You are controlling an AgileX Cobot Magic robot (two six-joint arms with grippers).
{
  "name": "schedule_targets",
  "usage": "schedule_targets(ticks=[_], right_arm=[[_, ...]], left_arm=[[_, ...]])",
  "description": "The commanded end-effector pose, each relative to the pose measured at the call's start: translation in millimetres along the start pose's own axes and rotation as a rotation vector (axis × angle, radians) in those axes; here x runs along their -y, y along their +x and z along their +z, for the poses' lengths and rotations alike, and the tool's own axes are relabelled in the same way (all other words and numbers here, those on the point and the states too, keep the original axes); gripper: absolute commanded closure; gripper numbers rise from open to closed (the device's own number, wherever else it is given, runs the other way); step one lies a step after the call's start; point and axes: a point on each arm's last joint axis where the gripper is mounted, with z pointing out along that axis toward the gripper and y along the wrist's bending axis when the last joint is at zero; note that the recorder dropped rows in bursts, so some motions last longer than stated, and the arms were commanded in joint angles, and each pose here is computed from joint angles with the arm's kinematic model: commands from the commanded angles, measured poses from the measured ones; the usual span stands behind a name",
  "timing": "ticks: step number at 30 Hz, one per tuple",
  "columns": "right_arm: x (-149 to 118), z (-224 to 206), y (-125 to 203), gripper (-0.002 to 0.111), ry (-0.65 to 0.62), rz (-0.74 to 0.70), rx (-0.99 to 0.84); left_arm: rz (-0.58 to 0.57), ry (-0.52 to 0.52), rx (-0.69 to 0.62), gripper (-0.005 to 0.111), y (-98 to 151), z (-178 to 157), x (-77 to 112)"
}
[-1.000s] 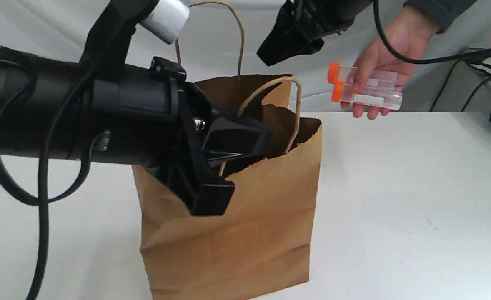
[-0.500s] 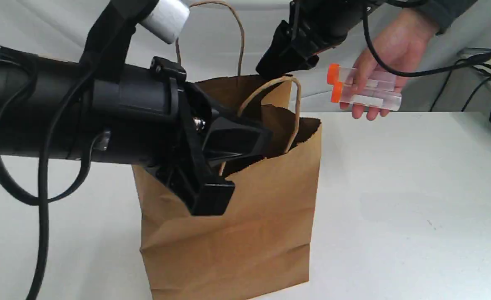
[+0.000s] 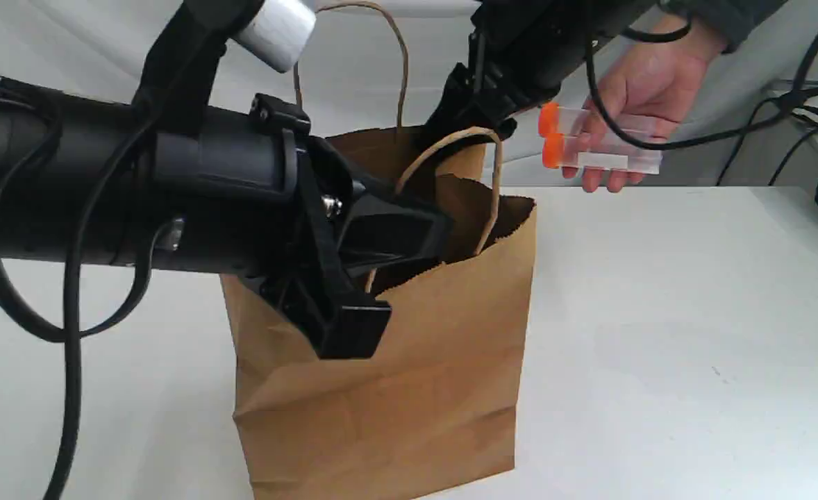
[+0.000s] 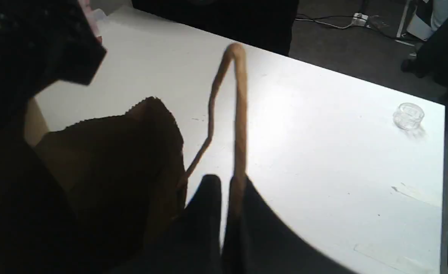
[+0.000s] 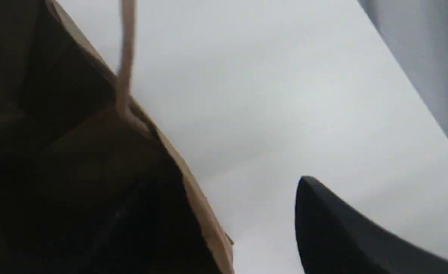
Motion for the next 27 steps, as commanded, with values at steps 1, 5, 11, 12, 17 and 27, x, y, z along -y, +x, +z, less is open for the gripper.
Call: schedule_targets(ticks=[1,5,11,12,17,27], right_arm=[[2.1,8.1,1.0,0.055,-0.016,0.01,0.01],[4.1,8.0,-0.9,0.064,0.006,0.009,0.03],[8.4,10.4,-0.6,0.108,0.041,0.053,0.034],[9.7,11.0,-0.8,0.108,0.051,0.11,0.041],[12.5,7.7,1.6,0.108,0.035,0.313,0.049],[31.8,-11.4,21.5,0.108,-0.109,0.598,0.108]], left_arm=[[-0.002,-0.003,0.013,0.107,-2.4,-0.5,1.0],[-0.002,-0.007,0.014,0.107,-2.6,-0.5,0.6],[-0.002,-0.007,0.014,0.107,-2.6,-0.5,0.6],[-0.002,-0.007,0.014,0.107,-2.6,-0.5,0.6],[0.017,0.057,0.026,0.107,-13.7,-4.2,6.8],[0.03,0.141,0.091,0.107,-52.5,-19.8,17.5]])
